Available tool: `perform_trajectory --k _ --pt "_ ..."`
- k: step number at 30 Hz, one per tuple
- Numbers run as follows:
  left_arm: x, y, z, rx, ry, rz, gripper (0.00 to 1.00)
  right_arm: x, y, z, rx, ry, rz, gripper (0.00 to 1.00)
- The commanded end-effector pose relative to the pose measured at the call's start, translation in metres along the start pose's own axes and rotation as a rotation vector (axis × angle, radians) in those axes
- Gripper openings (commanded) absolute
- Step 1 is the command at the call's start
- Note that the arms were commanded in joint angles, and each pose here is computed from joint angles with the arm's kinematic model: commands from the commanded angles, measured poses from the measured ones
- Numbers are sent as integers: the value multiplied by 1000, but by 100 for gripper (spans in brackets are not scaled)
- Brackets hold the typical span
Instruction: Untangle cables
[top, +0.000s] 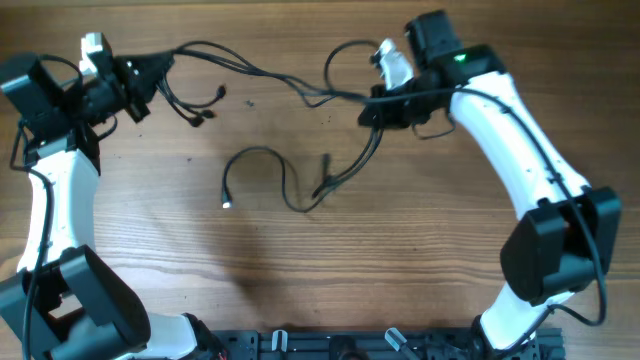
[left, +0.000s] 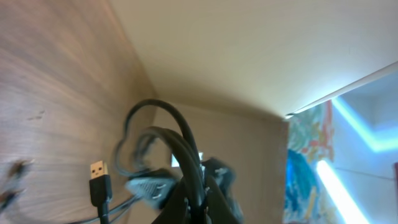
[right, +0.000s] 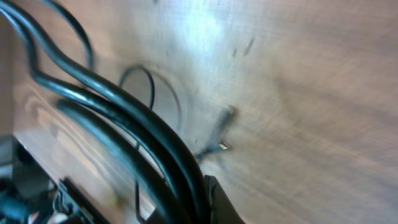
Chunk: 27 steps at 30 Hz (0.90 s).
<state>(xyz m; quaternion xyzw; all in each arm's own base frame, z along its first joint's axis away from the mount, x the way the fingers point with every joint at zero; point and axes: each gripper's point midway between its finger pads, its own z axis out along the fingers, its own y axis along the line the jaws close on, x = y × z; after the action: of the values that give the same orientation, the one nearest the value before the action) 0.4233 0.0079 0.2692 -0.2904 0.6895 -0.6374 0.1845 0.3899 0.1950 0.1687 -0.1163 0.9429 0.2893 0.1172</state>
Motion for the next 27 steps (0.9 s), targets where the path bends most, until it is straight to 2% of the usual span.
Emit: perform_trajectory --k 1,5,9,10,11,12,15,19,22,27 --pt "-16 26 -14 -111 -101 254 4 -45 1 -91 45 -241 -36 4" --pt "3 74 -8 -299 -63 275 4 -63 30 -143 45 -356 -115 4" --pt "34 97 15 -403 44 314 4 -56 55 -142 25 -339 -166 4" --pt "39 102 22 -438 55 321 10 -53 58 -136 35 -321 -178 4" --pt "42 105 26 -459 62 329 35 -50 59 -132 62 -309 -187 4" --pt "45 108 30 -481 66 340 53 -48 59 -128 90 -301 -198 4" --pt "50 117 37 -548 68 360 86 -42 68 -115 151 -273 -240 4" --pt "44 129 33 -633 33 368 90 -30 85 -93 164 -221 -282 4" --pt "42 137 26 -688 15 355 90 -27 76 -77 238 -187 -230 4" --pt "44 140 24 -704 21 337 88 -16 78 -22 236 -65 -197 5"
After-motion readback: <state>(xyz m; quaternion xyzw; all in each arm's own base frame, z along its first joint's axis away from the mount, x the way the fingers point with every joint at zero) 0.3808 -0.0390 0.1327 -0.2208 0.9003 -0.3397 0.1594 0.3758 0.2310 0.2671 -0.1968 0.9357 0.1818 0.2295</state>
